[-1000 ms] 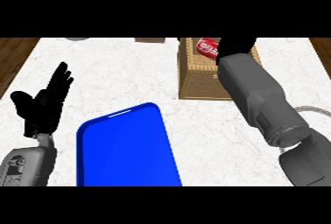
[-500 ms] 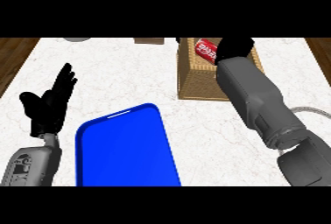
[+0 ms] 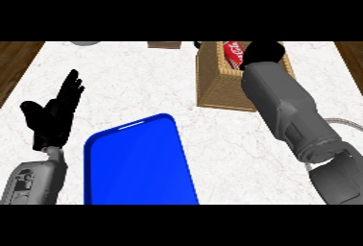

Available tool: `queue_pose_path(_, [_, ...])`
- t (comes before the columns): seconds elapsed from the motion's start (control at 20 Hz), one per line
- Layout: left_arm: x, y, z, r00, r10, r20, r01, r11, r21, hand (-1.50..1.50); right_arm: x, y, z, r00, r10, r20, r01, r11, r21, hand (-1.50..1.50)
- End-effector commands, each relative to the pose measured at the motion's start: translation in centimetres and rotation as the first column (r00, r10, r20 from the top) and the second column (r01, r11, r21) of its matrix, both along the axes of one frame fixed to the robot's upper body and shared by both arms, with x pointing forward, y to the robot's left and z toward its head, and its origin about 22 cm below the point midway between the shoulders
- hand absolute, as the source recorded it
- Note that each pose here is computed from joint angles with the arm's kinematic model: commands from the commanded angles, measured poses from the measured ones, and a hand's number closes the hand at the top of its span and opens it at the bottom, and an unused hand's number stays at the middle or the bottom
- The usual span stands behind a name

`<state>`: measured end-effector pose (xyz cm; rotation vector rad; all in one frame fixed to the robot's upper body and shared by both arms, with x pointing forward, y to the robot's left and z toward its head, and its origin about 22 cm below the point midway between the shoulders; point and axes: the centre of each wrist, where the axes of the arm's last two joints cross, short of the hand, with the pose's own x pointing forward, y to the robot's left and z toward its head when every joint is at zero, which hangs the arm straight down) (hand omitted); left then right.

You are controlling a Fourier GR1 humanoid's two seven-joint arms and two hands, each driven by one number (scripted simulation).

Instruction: Pick the can from the placemat and place it in the basket

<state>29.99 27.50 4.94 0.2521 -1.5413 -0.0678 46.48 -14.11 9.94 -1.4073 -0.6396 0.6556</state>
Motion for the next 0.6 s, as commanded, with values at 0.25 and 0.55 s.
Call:
queue_pose_path(0.25, [-0.1, 0.5, 0.1, 1.000, 0.010, 0.018, -0.010, 1.000, -0.004, 0.00, -0.3, 0.9, -0.1, 0.961, -0.069, 0.269, 0.029, 0.989, 0.148, -1.50])
queue_pose_path(0.55, [-0.5, 0.5, -0.5, 1.000, 0.025, 0.005, -0.025, 1.000, 0.014, 0.00, 0.3, 1.5, 2.7, 0.860, -0.162, 0.484, 0.019, 0.958, 0.287, -1.50])
